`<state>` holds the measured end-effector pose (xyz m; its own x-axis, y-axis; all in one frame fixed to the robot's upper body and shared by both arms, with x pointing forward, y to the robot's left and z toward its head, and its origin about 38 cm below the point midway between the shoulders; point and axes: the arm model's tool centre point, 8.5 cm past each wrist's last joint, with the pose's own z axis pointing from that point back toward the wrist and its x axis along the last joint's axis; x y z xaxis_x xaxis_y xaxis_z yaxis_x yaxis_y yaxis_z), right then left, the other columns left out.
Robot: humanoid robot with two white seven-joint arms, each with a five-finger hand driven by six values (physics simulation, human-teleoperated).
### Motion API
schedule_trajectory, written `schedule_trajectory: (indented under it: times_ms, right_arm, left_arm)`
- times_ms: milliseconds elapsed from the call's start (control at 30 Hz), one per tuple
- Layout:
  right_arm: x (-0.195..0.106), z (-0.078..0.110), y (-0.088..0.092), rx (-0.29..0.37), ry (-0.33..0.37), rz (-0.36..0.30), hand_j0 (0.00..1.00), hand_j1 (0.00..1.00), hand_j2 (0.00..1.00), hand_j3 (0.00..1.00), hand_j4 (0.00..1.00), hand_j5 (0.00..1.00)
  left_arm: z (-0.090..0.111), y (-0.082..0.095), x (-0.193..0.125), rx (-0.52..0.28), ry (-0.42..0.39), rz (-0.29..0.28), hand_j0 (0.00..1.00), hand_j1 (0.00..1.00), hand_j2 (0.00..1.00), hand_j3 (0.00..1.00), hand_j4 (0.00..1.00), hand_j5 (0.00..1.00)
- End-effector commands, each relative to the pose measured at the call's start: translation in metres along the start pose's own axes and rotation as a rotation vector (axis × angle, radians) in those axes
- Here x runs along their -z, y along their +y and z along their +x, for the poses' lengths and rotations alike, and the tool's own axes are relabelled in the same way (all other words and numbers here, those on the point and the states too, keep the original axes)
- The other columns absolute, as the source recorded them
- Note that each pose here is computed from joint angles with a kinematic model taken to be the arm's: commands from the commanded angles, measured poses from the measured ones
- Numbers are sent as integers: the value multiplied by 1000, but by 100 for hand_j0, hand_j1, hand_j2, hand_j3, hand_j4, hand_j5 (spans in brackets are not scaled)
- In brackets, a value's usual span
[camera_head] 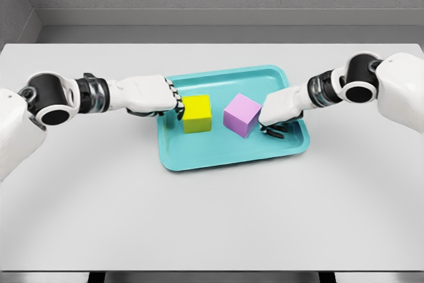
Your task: Push two cubes
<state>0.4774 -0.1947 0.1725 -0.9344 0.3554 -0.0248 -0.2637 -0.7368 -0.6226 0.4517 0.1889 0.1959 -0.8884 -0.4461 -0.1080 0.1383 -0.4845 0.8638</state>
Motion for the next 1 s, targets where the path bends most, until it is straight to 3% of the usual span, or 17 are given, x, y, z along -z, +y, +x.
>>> schedule_trajectory:
  times_ms: [0,633,967]
  right_arm:
    - [2,-1,-2,5,0,-3,13,13,13,13,13,13]
    - [9,-9,-7,32,15,-11,13,13,13,13,13,13]
    - [17,-7,-15,28,6,-17,13,13,13,13,13,13]
  left_arm:
    - [2,0,3,14,-9,-6,60,60,60,60,60,60]
    - [-2,-8,-7,6,9,-19,60,60,60,60,60,60]
    - [-10,-24,5,-60,20,-45,60,60,60,60,60,60]
